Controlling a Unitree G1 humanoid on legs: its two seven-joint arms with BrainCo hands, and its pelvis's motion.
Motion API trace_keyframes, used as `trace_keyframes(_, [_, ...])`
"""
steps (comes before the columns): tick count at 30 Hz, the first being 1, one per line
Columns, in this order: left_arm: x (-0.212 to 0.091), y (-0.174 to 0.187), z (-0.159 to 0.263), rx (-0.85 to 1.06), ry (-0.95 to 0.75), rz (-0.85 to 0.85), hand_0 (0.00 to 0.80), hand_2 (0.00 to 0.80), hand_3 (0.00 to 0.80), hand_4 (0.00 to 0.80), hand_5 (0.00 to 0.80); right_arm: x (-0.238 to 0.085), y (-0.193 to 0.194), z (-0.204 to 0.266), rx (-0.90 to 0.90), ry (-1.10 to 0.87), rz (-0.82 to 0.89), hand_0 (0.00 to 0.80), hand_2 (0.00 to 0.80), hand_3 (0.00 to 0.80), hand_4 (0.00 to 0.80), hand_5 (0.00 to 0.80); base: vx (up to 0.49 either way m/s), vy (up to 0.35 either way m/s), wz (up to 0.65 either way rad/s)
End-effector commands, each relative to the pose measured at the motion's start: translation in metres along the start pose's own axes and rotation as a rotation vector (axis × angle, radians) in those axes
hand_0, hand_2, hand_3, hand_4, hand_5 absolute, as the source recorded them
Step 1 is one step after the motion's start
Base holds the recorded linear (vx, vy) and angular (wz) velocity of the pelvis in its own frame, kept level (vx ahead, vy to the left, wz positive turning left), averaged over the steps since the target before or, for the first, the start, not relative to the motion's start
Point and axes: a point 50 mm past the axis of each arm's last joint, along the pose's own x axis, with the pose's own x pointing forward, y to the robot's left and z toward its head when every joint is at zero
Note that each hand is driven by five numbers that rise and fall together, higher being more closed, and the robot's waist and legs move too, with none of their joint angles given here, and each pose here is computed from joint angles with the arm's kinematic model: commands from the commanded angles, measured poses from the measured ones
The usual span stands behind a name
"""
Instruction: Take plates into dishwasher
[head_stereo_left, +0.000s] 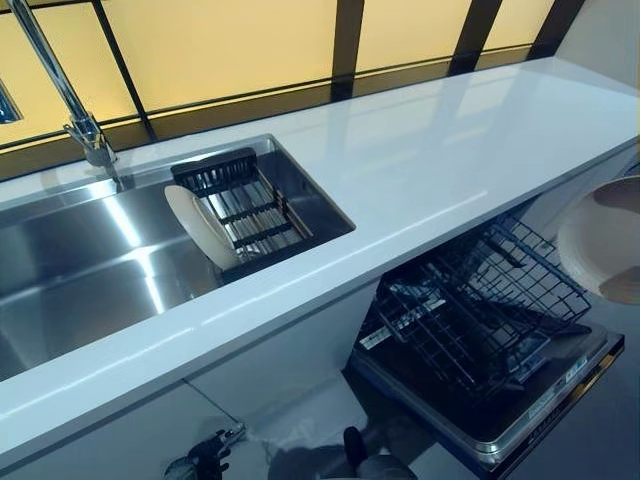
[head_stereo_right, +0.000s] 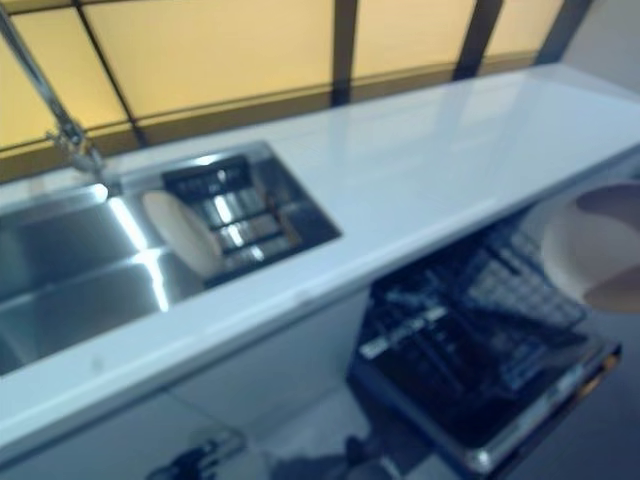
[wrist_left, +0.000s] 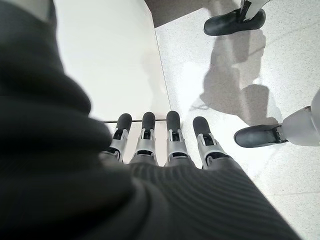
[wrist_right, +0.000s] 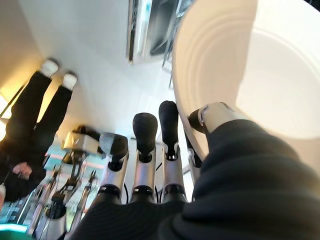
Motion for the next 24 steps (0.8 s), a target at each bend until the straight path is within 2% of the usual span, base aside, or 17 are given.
trace_keyframes(1, [0.0, 0.012, 0.022, 0.057, -0.036, 0.034, 0.0, 0.0, 0.0, 0.0, 0.0, -0.003, -0.016, 0.017, 0.051, 0.014, -0.034, 0.8, 0.8, 0.8, 0.8, 0.8, 0.0, 0.0, 0.0])
trace_keyframes(10, [0.001, 0.008, 0.021, 0.058, -0.031, 0.022, 0.0, 0.0, 0.0, 0.0, 0.0, 0.007, -0.001, 0.04, -0.025, 0.034, 0.003, 0.8, 0.8, 0.8, 0.8, 0.8, 0.0, 0.0, 0.0])
trace_keyframes(24, [0.004, -0.002, 0.027, 0.057, -0.049, 0.002, 0.0, 0.0, 0.0, 0.0, 0.0, 0.028, 0.06, 0.074, -0.216, 0.085, 0.016, 0.8, 0.8, 0.8, 0.8, 0.8, 0.0, 0.0, 0.0])
